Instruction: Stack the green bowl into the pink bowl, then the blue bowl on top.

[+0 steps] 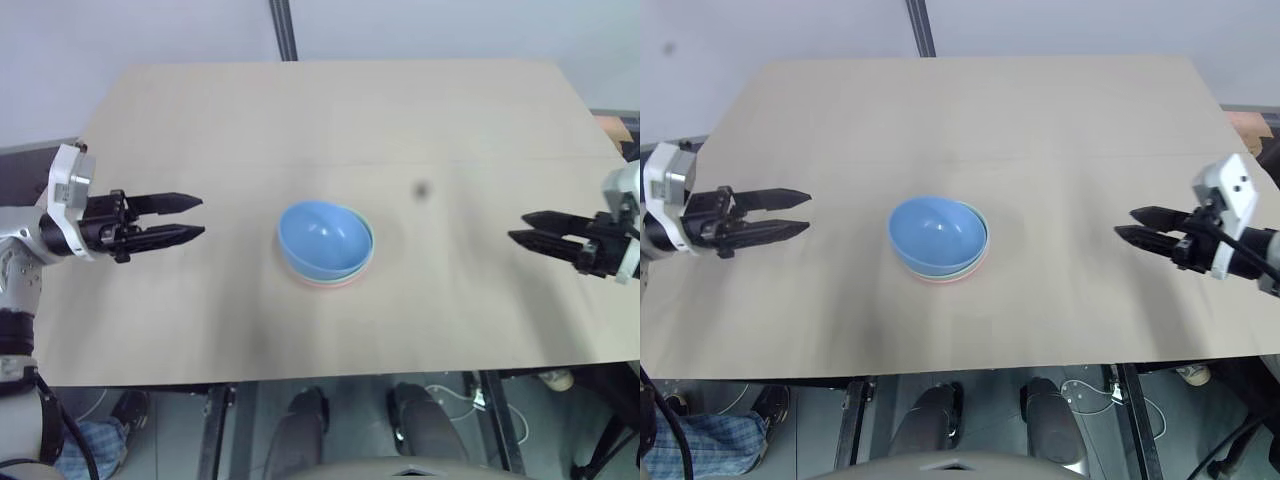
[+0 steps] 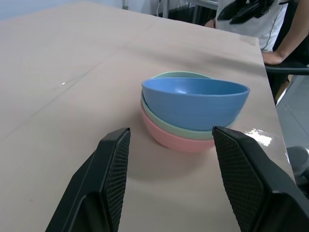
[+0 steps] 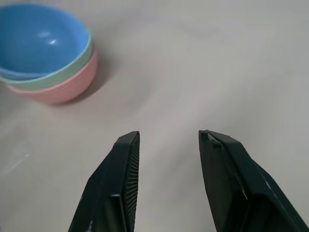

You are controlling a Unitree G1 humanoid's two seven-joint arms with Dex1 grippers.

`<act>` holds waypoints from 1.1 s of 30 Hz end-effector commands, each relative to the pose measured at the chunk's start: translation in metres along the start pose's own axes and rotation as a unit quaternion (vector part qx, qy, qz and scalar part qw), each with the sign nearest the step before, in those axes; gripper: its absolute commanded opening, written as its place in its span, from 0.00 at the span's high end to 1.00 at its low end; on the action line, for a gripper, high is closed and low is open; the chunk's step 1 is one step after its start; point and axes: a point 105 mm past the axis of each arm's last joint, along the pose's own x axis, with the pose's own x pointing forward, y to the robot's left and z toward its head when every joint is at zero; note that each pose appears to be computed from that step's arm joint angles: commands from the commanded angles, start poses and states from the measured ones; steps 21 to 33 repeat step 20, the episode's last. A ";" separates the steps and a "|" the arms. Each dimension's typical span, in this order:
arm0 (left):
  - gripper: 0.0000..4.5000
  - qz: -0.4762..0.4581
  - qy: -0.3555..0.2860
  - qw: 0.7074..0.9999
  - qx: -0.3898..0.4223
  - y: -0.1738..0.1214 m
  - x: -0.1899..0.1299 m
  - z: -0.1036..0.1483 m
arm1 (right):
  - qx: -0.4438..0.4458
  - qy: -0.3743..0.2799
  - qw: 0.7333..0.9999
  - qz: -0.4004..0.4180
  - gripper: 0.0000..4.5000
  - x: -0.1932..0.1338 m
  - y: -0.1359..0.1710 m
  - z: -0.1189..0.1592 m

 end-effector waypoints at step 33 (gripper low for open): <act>0.36 0.184 0.000 0.982 -0.030 -0.048 -0.033 -0.028 | -0.020 -0.039 0.996 -0.077 0.55 -0.064 -0.009 -0.034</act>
